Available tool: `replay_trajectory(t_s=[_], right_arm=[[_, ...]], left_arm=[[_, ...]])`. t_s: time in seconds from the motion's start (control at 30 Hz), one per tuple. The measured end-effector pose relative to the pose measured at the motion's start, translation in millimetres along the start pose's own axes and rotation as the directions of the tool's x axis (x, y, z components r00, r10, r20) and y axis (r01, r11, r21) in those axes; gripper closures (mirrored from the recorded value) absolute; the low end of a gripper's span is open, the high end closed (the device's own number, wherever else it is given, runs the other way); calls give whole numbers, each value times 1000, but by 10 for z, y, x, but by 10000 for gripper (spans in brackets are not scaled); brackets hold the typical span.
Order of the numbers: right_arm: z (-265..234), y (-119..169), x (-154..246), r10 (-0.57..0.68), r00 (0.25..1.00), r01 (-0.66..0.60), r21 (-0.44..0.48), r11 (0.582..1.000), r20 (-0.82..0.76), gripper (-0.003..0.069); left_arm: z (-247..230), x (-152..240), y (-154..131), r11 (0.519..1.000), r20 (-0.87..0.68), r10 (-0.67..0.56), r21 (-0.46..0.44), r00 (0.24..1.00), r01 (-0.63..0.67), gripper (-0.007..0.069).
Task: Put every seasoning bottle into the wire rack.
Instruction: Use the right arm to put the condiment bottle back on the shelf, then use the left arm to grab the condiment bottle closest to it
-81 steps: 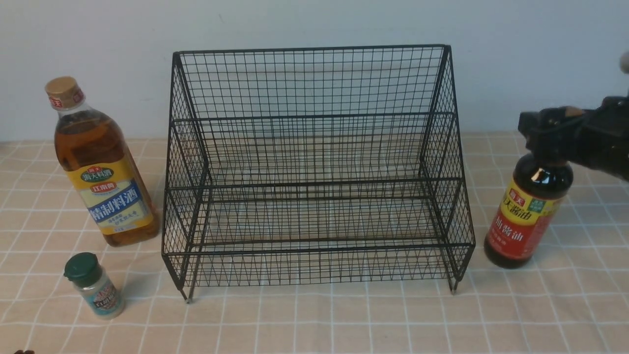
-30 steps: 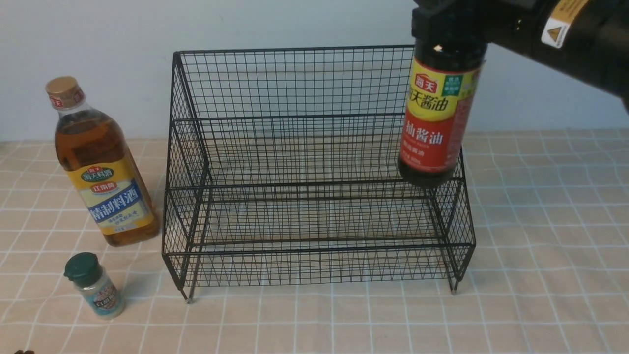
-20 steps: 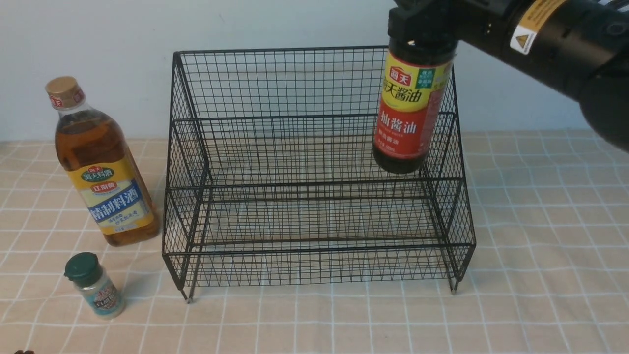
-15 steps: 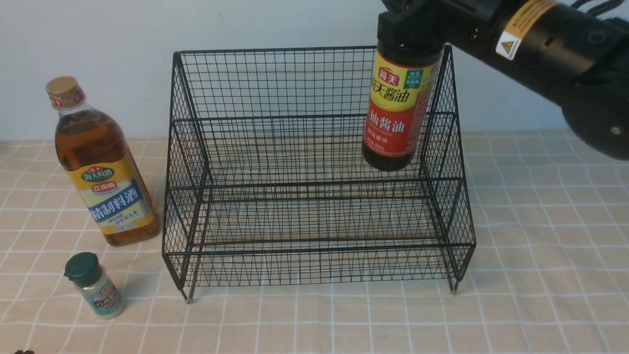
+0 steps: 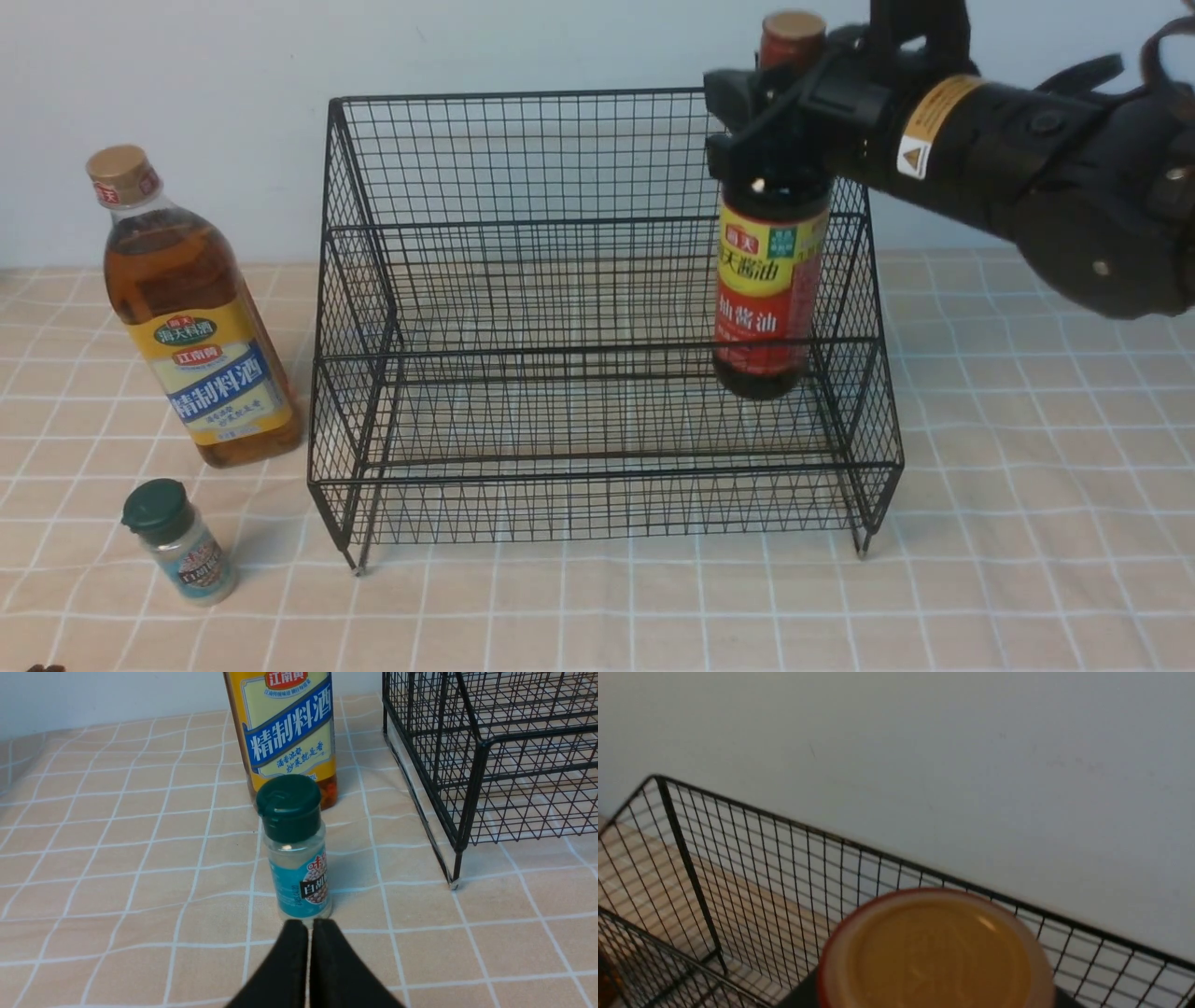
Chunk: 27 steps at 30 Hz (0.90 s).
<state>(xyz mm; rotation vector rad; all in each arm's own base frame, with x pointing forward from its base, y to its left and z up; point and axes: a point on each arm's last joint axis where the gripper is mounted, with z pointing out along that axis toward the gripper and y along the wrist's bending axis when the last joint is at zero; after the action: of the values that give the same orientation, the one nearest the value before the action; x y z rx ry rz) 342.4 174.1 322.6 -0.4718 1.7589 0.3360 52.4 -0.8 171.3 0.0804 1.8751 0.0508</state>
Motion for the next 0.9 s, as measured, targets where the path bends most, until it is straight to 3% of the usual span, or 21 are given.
replay_trajectory(t_s=[0.2,0.43,0.73,0.9], right_arm=[[75,-32,184,10,992,-6,35,999,-125,390],[71,-39,203,19,989,-13,44,999,-146,384],[-113,-57,-10,90,989,-81,75,994,-121,167],[-518,-89,-275,141,984,-127,122,984,-112,148]], left_arm=[[0,0,0,1000,0,0,0,1000,0,632],[0,0,0,1000,0,0,0,1000,0,632],[0,0,0,1000,0,0,0,1000,0,632],[0,0,0,1000,0,0,0,1000,0,632]])
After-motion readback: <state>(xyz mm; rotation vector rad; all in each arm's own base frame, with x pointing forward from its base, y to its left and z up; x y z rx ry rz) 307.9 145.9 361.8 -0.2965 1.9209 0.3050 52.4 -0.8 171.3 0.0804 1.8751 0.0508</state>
